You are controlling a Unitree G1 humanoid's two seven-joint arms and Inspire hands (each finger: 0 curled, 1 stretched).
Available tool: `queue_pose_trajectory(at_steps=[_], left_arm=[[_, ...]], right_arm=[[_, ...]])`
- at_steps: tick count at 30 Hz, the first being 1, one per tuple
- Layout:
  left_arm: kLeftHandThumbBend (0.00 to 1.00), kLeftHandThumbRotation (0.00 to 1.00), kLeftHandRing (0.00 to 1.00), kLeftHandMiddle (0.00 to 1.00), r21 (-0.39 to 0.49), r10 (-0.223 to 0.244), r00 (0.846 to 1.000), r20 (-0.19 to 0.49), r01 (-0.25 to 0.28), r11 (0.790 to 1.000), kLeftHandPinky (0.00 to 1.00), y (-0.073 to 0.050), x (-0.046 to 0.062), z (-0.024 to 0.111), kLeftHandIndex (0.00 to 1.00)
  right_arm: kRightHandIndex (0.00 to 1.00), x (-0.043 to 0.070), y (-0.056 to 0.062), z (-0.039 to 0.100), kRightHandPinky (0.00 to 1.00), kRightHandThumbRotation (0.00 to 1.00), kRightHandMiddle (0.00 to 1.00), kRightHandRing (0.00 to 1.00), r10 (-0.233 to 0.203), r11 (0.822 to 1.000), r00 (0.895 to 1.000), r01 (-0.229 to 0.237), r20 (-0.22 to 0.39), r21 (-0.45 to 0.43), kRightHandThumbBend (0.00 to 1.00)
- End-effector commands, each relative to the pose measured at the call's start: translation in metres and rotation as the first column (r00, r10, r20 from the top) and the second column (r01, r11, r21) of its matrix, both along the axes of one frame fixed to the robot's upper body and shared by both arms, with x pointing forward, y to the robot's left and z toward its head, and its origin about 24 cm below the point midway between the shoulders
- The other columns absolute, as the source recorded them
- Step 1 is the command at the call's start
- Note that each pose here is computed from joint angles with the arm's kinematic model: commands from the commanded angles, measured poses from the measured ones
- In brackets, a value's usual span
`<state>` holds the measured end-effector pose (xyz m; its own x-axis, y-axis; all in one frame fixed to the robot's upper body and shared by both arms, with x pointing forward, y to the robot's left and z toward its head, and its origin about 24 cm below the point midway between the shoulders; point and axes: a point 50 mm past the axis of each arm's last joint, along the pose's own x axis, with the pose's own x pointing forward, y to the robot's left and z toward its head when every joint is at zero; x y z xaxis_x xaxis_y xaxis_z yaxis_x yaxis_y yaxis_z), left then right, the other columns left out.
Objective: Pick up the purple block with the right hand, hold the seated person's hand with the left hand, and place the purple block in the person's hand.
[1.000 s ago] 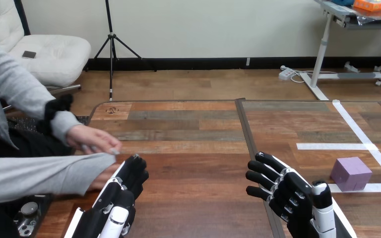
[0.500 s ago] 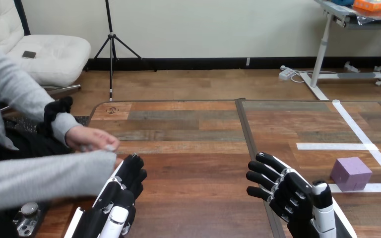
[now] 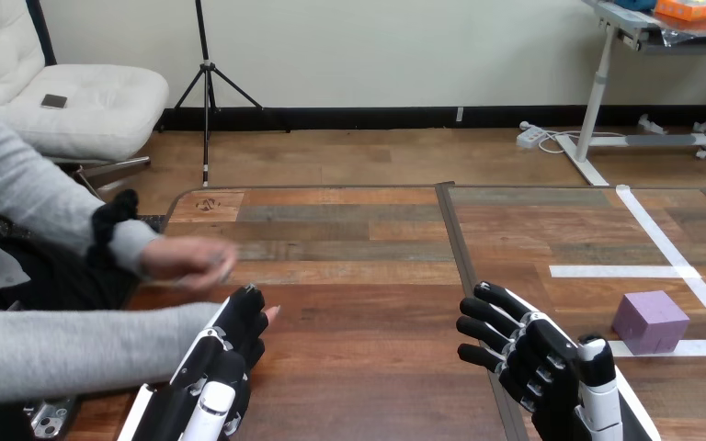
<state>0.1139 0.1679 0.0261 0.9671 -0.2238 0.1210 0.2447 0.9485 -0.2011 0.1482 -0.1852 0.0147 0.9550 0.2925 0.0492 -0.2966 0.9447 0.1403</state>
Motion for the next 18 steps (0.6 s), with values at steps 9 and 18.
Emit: queue_pose_trajectory(at_steps=[9,18], left_arm=[[0.53,0.75,0.96,0.94,0.024,-0.014,0.996,0.089,0.012,1.0,1.0,0.001,0.009,0.015,0.9],[0.56,0.75,0.99,0.95,0.069,-0.033,0.994,0.106,0.025,0.997,1.0,0.01,0.013,0.019,0.87]], right_arm=[[0.88,0.019,0.0,0.022,0.86,1.0,0.88,0.88,0.041,0.999,0.996,-0.04,0.079,-0.013,0.87],[0.89,0.03,-0.002,0.026,0.84,1.0,0.89,0.88,0.06,0.997,0.991,-0.055,0.118,-0.044,0.87]])
